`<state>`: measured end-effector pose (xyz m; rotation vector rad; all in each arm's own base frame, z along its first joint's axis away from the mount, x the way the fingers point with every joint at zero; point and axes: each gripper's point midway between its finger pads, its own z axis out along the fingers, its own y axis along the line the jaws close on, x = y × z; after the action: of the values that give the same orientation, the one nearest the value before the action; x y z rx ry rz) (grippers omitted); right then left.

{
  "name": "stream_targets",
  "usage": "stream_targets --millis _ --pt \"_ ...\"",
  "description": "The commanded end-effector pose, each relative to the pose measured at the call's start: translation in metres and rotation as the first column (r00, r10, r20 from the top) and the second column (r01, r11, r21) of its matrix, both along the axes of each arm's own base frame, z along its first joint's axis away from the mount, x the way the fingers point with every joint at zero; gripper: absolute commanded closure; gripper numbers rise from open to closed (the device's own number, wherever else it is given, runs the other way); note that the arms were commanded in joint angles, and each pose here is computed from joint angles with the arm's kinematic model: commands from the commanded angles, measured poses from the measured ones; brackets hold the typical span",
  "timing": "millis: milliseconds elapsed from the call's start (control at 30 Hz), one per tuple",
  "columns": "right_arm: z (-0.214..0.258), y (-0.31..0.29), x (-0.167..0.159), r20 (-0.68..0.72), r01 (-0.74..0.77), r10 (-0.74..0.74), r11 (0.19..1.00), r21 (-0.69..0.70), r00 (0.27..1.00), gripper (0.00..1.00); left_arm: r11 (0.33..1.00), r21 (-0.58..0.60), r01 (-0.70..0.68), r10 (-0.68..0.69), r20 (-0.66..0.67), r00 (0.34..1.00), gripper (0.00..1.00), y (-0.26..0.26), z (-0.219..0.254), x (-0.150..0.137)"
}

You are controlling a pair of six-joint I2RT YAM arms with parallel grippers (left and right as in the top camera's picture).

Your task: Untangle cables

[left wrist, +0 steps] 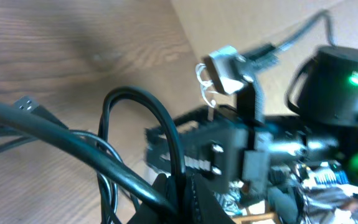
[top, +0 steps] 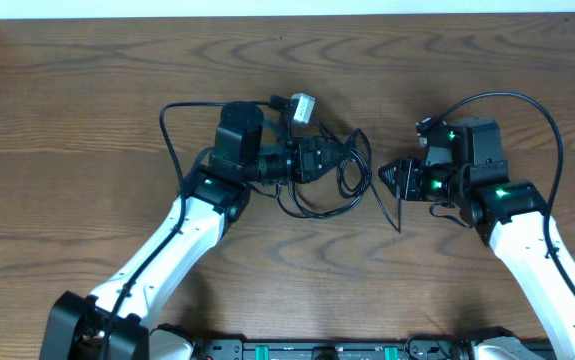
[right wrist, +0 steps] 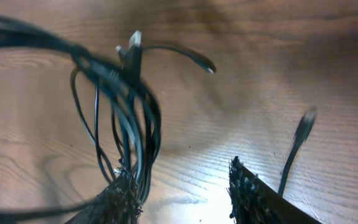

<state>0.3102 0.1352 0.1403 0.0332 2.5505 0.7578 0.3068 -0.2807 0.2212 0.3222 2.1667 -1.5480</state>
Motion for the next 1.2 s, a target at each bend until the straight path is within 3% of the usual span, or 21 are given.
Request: stream_targets --millis 0,300,567,867,1167 --pt "0.006 -0.001 0.005 0.008 0.043 -0.043 0.999 0.028 0.999 0.54 0.992 -0.059 0.115 -0.111 0.062 0.992 0.92 -0.003 0.027 -0.022" --pt "0.020 0.007 0.015 0.055 0.043 -0.048 0.995 0.090 0.997 0.55 0.984 -0.084 0.157 -0.153 0.057 0.987 0.92 -0.003 0.035 -0.032" --pt "0.013 0.025 0.019 0.080 0.008 -0.013 0.998 0.057 0.997 0.56 0.980 -0.149 0.134 -0.127 0.056 0.990 0.92 -0.006 0.055 -0.026" --pt "0.013 0.037 0.013 0.107 -0.059 0.055 0.998 0.030 0.993 0.56 0.984 -0.131 0.119 -0.107 0.095 0.990 0.92 -0.005 0.053 -0.022" --pt "0.030 0.042 0.008 0.149 -0.104 0.093 0.992 0.069 0.984 0.49 0.990 -0.117 0.077 -0.064 0.109 0.992 0.92 -0.003 0.051 -0.014"
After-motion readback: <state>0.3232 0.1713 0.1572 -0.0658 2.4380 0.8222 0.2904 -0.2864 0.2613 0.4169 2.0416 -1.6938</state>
